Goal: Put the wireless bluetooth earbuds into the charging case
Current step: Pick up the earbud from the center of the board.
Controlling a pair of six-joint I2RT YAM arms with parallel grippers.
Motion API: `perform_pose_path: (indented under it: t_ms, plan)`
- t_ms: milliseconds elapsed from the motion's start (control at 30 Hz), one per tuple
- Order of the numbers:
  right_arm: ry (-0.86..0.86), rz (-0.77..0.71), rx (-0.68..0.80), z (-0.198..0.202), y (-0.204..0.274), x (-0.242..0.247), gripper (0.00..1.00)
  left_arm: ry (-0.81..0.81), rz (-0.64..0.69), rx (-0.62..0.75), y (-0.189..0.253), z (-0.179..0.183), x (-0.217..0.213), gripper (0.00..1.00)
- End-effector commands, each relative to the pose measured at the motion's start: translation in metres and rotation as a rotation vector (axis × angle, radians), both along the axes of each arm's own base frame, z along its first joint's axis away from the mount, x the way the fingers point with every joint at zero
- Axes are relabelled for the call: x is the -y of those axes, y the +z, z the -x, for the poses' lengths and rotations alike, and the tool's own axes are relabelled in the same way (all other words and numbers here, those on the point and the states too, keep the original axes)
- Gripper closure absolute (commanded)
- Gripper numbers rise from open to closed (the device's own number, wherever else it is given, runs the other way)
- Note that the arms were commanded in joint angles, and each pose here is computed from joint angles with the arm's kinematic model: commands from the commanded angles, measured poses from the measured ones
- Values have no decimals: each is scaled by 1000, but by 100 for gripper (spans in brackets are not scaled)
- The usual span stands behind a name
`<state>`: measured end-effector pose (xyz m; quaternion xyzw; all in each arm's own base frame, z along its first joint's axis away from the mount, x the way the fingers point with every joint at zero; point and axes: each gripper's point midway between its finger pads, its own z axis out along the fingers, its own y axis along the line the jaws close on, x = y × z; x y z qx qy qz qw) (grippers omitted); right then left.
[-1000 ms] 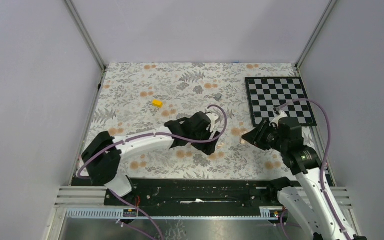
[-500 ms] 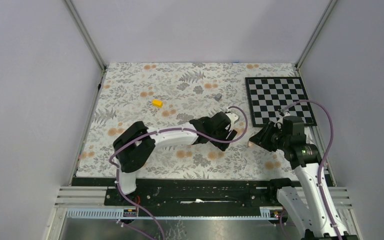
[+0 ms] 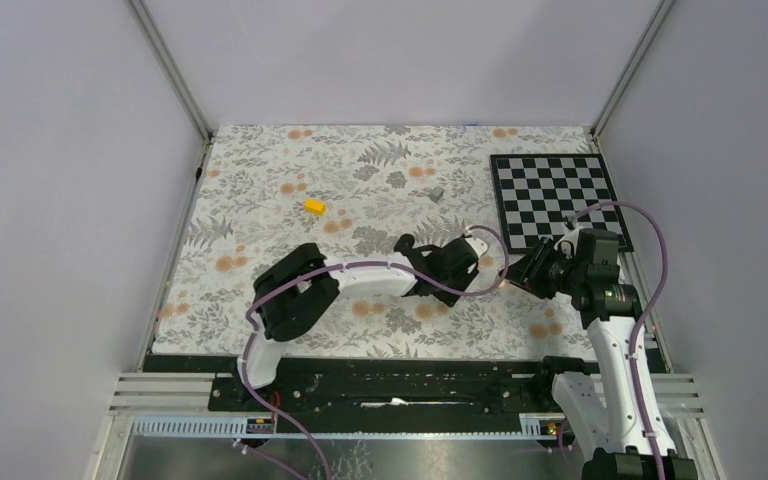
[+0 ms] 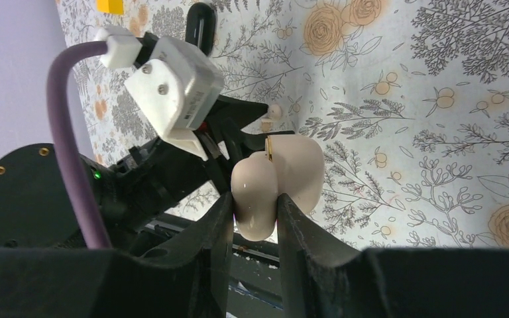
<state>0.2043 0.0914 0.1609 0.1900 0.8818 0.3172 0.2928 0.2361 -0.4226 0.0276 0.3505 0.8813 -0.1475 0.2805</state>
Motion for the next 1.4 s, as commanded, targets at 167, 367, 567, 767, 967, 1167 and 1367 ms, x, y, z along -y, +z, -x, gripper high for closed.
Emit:
perform_pose_path:
  t_ms: [167,367,567,767,967,1167,1367]
  plan:
    - [41,-44,31,-3,1,-8,100,27,-25,46,4,-9,11,57]
    - [38,-42,27,-4,-1,-7,100,26,-50,39,0,-8,6,69]
    - [44,-60,26,-5,-2,-9,100,7,-58,45,8,-4,3,73]
    - [38,-65,34,-7,-1,-9,100,-38,-33,31,15,1,7,90]
    - [42,-61,48,-4,0,-9,100,-88,64,-26,42,9,13,90]
    - [71,-45,28,5,-10,-10,100,-83,176,-91,89,9,-4,90]
    - [99,-124,3,11,-21,-21,100,-84,305,-112,132,6,-26,90]
